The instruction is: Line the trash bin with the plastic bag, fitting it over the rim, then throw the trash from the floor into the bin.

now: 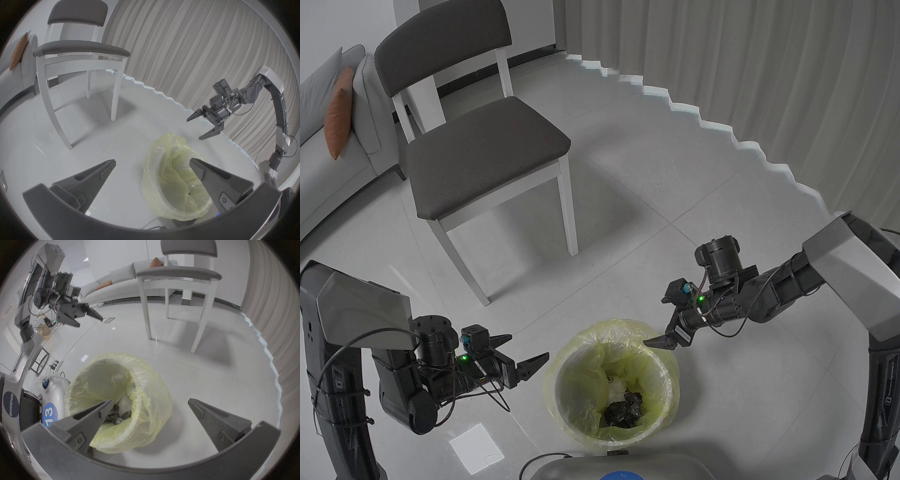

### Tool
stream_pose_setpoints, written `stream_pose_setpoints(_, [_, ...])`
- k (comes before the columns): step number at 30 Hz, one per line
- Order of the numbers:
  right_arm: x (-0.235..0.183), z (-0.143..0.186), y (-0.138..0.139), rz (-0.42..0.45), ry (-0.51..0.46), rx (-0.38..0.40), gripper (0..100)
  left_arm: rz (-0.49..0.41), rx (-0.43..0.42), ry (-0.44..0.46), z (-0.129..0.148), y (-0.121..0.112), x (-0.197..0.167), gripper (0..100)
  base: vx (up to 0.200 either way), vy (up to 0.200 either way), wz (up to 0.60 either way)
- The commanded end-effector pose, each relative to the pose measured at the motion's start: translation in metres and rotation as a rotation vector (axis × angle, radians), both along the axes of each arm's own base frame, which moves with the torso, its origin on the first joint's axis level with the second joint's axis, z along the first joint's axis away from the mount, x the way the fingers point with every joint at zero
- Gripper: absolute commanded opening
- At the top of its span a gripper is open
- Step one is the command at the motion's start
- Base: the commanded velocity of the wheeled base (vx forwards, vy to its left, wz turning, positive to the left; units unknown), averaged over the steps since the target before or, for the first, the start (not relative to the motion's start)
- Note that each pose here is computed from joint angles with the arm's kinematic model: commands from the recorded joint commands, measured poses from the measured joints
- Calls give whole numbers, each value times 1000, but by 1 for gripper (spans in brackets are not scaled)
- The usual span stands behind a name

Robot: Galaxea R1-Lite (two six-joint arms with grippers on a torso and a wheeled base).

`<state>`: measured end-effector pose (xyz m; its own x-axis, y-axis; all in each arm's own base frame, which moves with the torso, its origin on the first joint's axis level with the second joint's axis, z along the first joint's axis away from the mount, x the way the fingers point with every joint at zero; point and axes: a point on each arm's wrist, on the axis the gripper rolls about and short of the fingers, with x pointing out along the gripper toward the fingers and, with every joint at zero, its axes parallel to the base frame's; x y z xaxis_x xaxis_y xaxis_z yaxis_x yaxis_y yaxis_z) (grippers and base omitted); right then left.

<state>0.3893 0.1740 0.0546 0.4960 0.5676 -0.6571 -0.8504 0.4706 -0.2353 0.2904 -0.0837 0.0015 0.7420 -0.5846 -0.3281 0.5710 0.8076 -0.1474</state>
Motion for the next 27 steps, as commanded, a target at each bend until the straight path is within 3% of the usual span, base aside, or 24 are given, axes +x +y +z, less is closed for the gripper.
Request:
stream_pose_setpoints(1, [-12,45,-30,-56,-68,48,100,54,33,-49,-29,-5,35,100,0,0,0])
stream_pose_setpoints(7, [-41,71,-48,-53,-86,76,100,57,39,-41,-57,-11,63,100,0,0,0])
stream_pose_setpoints(18, [-56,78,-54,-57,-89,78,100,58,93,-23,-67,-10,102,100,0,0,0])
stream_pose_setpoints(27, [-55,75,-55,-59,-80,74,100,39,97,1,-76,-12,97,100,0,0,0])
